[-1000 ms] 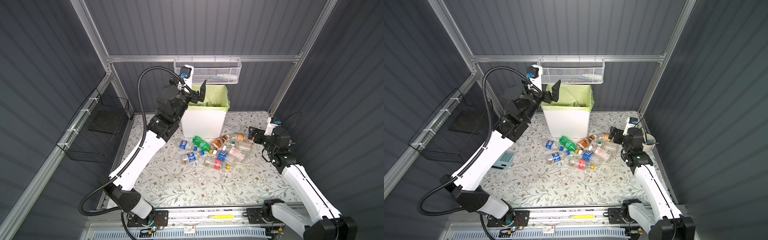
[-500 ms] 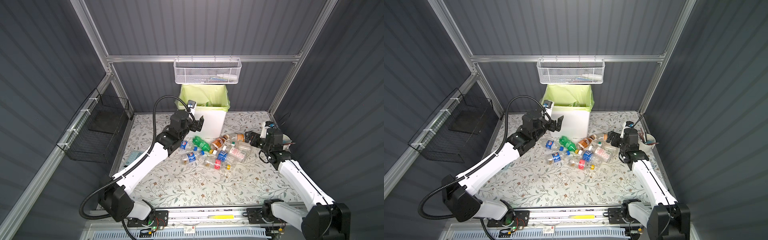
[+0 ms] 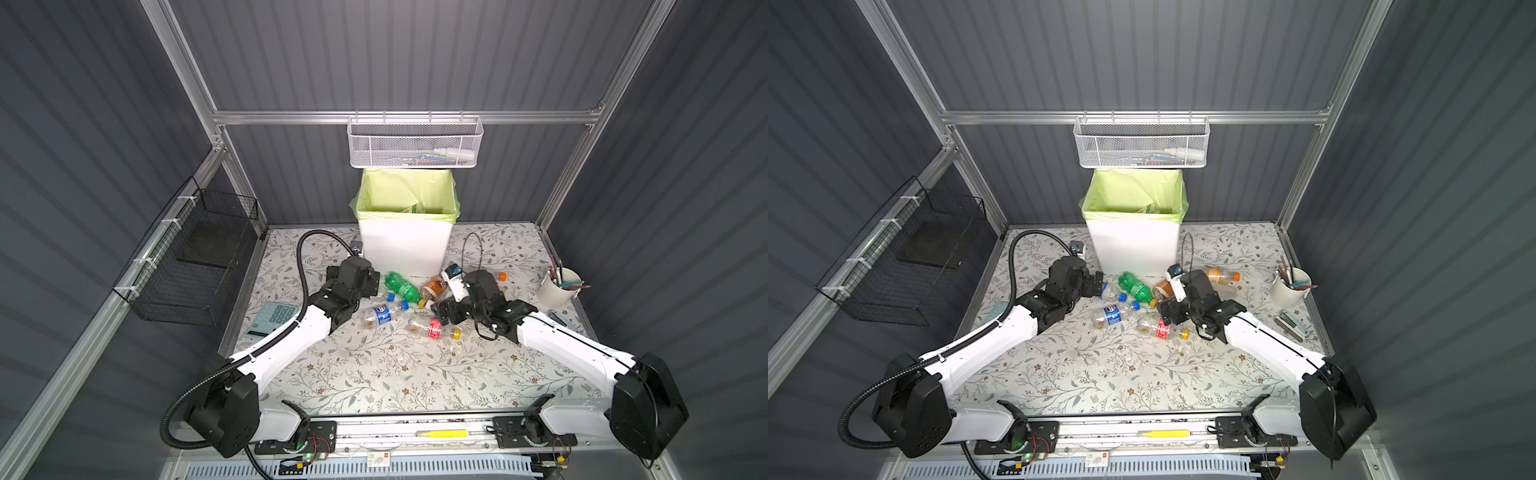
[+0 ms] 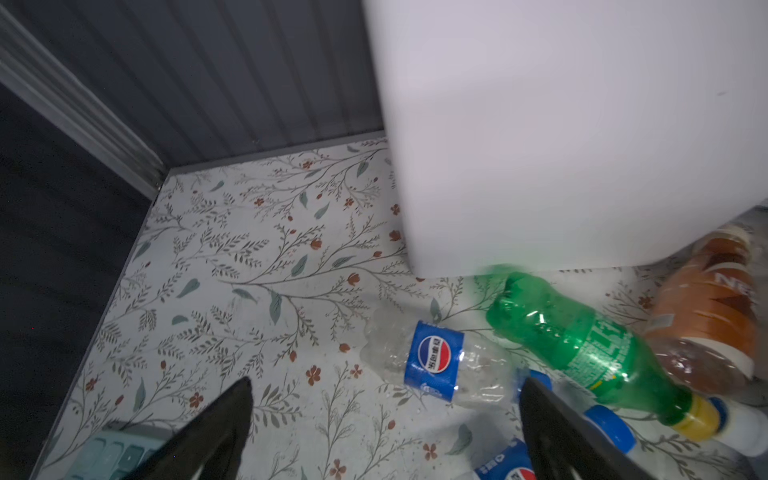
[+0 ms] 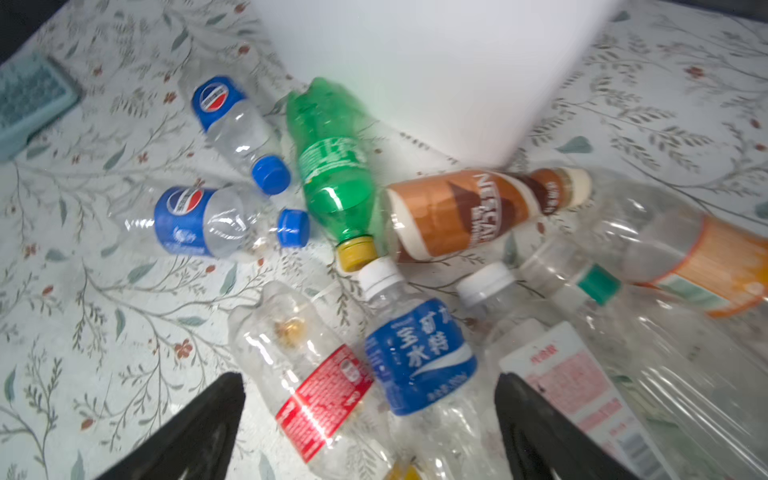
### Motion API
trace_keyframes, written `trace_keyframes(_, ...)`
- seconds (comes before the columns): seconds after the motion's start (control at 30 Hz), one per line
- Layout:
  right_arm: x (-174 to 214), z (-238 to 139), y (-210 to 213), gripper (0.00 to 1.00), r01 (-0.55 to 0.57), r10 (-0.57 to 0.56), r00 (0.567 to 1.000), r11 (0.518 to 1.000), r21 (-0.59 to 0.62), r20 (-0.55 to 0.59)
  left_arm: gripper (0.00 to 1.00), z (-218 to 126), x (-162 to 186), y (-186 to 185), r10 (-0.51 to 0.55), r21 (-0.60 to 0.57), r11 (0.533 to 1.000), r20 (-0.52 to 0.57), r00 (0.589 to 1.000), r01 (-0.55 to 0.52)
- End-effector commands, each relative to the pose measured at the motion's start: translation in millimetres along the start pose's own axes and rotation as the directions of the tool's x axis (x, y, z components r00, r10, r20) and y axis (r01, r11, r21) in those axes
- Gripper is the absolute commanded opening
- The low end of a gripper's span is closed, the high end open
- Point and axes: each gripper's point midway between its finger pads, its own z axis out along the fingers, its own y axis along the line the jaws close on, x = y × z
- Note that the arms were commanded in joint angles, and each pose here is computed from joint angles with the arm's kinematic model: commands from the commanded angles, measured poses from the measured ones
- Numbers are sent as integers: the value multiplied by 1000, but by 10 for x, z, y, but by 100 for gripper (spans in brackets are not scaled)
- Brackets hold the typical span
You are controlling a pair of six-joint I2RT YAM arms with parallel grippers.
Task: Throw the plastic bottles in the bin
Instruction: 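Grasp a clear bottle with the right gripper while left gripper lowers to the pile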
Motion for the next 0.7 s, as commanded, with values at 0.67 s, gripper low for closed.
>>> trace_keyframes(0.67,744,573,462,74,446,-436,761,890,-101,-481,100,52,481,276,-49,-58,997,-102,994,43)
